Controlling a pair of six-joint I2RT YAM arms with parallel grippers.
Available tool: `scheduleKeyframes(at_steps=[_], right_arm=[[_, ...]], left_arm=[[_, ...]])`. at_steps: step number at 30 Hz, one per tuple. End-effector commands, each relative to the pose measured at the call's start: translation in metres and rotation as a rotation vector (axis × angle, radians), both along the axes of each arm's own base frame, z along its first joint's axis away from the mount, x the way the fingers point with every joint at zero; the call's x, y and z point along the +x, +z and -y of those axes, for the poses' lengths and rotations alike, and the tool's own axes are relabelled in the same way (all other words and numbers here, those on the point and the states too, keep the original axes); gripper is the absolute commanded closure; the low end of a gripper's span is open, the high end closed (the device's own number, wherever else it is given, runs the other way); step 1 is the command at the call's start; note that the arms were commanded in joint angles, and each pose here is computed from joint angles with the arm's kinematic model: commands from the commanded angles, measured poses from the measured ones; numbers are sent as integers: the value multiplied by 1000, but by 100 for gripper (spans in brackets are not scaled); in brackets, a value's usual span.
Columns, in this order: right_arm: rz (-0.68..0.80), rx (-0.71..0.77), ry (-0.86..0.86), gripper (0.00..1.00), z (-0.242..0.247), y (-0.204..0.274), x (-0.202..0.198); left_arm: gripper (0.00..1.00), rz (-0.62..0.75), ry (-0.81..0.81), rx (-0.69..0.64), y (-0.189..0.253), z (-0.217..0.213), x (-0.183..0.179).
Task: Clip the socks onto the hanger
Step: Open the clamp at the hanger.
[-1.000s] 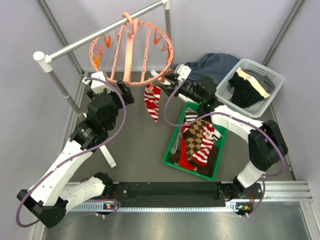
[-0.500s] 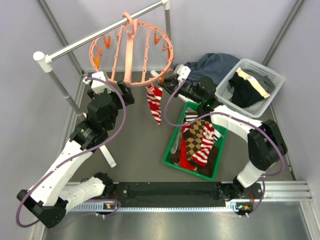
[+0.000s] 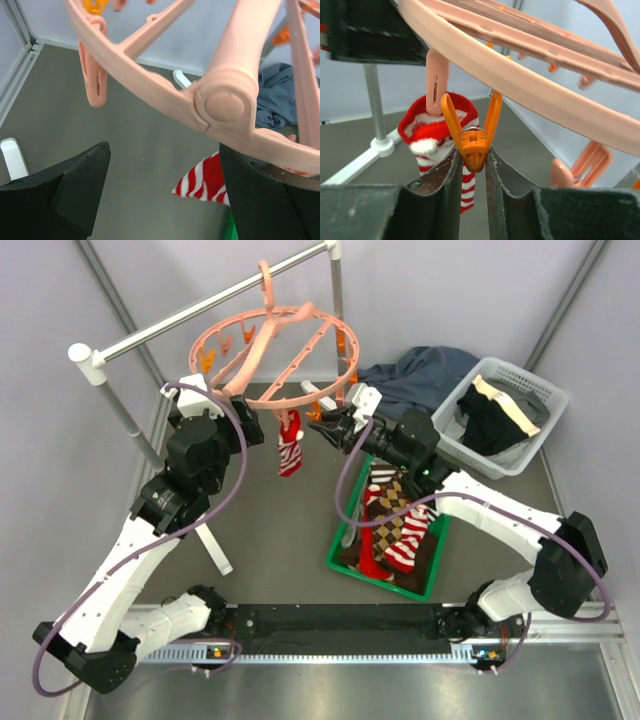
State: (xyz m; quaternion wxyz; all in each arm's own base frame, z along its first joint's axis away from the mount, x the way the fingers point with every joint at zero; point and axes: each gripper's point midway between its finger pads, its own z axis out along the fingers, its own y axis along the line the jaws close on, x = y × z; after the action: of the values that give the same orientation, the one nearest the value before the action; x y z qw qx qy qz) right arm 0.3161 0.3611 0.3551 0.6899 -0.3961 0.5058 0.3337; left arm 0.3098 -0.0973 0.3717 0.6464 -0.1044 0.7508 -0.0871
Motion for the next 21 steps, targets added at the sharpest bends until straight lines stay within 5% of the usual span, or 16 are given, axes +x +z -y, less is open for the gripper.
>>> scheduleKeyframes(at_steps=[1,21], right_arm=[[-2,18,-23,97,1,14,-20],[-69,92,-450,96,-29,18,-30]], left_arm=[[6,45,21,-29,22,-6,5],[9,-16,-233,-304,41,21,-64]])
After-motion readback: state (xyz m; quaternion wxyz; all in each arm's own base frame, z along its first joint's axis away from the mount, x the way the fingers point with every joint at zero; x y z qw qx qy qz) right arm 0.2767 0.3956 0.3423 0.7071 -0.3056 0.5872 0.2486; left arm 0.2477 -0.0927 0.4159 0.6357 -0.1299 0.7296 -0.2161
